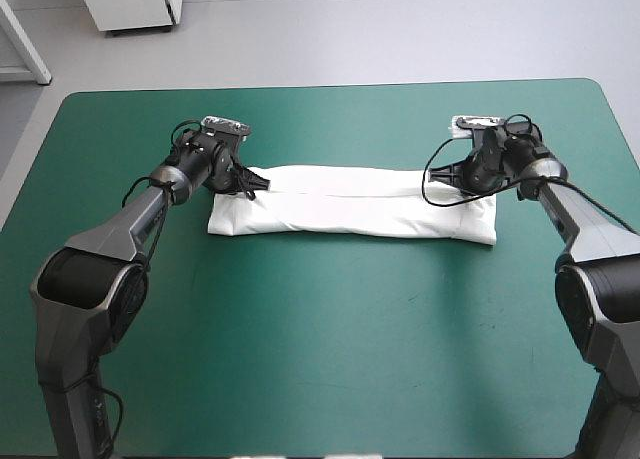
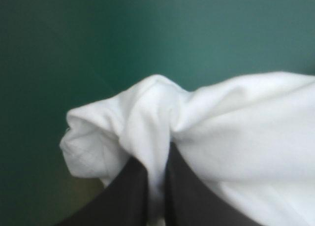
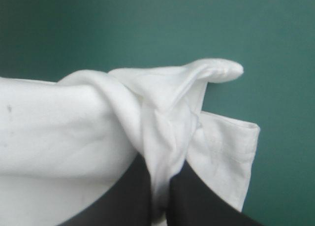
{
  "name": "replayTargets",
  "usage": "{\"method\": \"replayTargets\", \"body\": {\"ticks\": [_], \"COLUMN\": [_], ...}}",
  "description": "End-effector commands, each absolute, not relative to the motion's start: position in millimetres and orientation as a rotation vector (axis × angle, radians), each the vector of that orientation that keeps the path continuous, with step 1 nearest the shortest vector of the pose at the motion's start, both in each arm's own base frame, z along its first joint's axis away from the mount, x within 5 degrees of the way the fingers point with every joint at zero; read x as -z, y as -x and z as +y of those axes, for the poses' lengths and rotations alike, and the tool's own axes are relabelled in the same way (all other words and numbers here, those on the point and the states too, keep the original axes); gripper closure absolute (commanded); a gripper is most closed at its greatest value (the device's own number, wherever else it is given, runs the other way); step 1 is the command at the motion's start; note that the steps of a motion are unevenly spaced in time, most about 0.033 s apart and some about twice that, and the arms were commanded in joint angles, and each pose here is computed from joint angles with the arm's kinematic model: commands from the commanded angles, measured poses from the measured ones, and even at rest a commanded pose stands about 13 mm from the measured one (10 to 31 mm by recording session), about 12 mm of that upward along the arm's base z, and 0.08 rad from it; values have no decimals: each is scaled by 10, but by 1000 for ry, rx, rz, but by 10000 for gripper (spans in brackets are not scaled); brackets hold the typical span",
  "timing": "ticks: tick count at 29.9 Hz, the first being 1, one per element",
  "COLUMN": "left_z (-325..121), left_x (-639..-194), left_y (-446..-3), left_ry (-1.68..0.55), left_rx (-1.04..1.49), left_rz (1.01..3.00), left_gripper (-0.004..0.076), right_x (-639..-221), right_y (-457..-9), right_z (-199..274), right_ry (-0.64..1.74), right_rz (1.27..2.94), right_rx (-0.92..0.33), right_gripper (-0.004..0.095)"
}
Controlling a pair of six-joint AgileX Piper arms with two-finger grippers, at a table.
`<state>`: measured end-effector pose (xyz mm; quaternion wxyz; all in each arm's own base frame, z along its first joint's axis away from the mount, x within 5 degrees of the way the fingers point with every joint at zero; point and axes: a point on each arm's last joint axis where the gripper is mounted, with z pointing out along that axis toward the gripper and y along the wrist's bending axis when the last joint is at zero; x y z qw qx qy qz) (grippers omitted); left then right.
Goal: Fold the cloth
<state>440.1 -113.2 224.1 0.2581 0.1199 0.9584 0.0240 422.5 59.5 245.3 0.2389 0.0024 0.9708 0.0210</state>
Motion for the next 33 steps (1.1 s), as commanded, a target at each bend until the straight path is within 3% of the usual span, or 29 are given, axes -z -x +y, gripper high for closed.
{"method": "replayTargets", "body": {"ticks": [1,6,9,14,20,23,28,33], "left_z": [-1160,-1200,-1189,-1142,-1064,-1083,-1262,-1630], "left_x": [-2644,-2654,-2643,-2793,-3333,-3563,-3706,-3730], "left_y": [-4359,-4311,-4274,-4190,-4065,-3979,-3897,-3779], "left_ry": [-299,-370,-375,-404,-405,-454,-581,-699], "left_rx": [20,71,64,20,-42,10,179,260], "left_rz": [2535,2584,2625,2639,2496,2430,2366,2305], "left_gripper": [581,321,230,222,228,305,729,733], "right_x": [-2842,-2930,-2970,-3091,-3303,-3372,-3429,-3513], "right_y": [-4224,-4227,-4212,-4149,-4048,-4009,-3952,-3906], "right_z": [571,575,574,554,532,517,494,484], "right_ry": [9,4,2,9,12,17,23,24], "right_rz": [2537,2541,2547,2545,2495,2481,2490,2468], "right_rx": [-75,-81,-82,-63,-58,-44,-18,-16], "right_gripper": [752,432,388,424,430,456,467,469]}}
